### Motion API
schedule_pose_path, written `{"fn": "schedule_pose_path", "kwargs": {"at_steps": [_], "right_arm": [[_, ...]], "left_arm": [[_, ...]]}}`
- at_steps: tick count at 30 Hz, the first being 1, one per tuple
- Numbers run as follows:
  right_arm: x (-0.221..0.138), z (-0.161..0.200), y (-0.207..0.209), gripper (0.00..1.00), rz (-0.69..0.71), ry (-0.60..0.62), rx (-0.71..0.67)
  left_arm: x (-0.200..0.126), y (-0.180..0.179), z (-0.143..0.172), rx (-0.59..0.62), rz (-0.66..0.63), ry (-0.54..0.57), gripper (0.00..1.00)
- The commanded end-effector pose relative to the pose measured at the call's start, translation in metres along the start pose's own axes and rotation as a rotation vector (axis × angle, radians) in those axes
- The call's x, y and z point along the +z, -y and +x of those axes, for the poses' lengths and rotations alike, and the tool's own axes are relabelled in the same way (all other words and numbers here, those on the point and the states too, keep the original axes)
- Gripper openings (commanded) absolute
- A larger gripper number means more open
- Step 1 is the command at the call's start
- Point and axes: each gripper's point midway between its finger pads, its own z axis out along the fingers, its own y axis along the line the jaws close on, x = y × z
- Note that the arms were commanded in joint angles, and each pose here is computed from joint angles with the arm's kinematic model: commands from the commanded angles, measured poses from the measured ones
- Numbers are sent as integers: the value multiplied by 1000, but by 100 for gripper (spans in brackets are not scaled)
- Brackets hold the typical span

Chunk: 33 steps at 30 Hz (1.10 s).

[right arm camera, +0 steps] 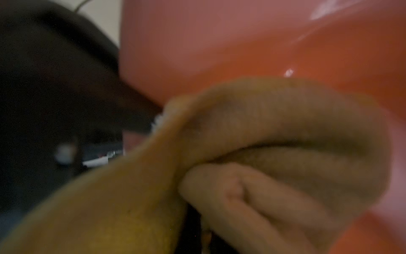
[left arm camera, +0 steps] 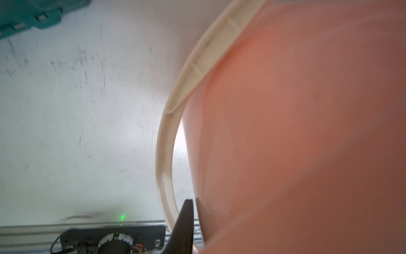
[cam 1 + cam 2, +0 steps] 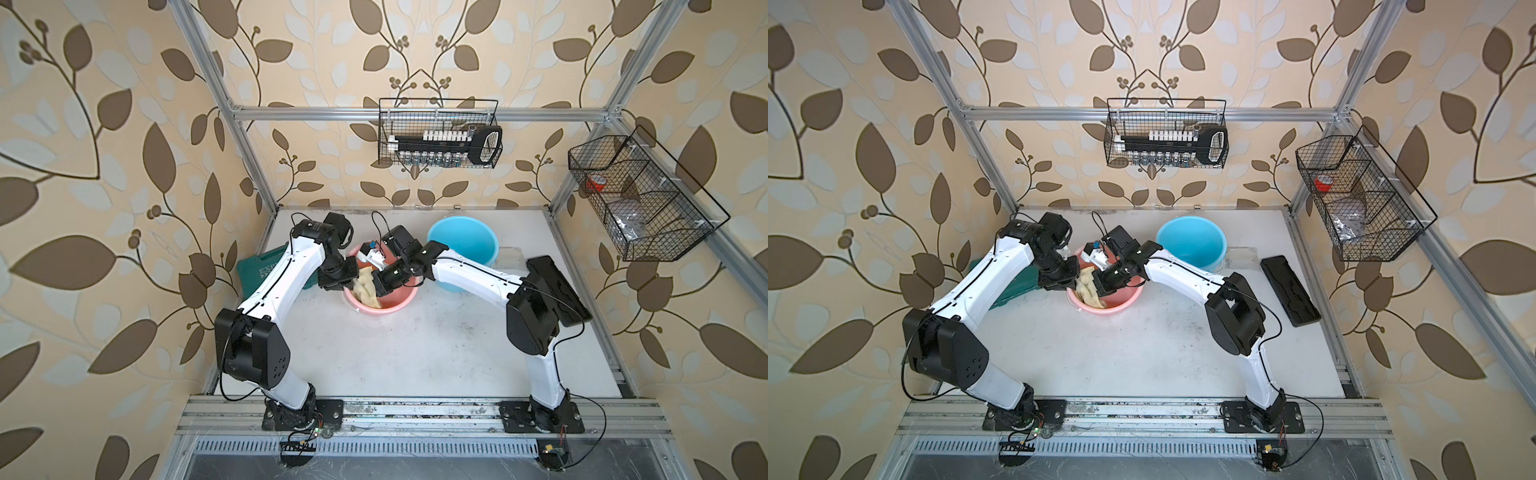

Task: Wipe the inside of the bucket with a cloth
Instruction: Wipe the dirt from the inside of the bucket.

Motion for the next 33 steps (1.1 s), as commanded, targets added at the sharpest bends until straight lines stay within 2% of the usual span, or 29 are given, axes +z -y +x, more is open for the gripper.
{"fn": "schedule_pose_path", "kwargs": {"at_steps": [1,10,13,16,19,24,28,33], "right_arm": [[-13,50,-3,0,59,-166,-10],[-44,78,37,0,379,-310,-27],[-64,78,59,0,559,-342,-25],[-95,70,88,0,811,-354,-38],[-119,47,99,0,971,-298,-82],[-139,-9,99,0,1112,-147,-167],[-131,-47,91,0,1088,-27,-213],[-119,-85,85,0,1042,149,-210]], "left_arm": [[-19,7,-44,29,-3,203,0],[-29,2,-55,16,-28,287,0],[-31,0,-54,20,-35,297,0],[-31,0,-52,25,-31,299,0],[-26,1,-48,45,-22,276,0],[-14,5,-36,62,3,194,0],[-11,10,-28,78,43,165,0],[-10,24,-10,107,131,74,0]]}}
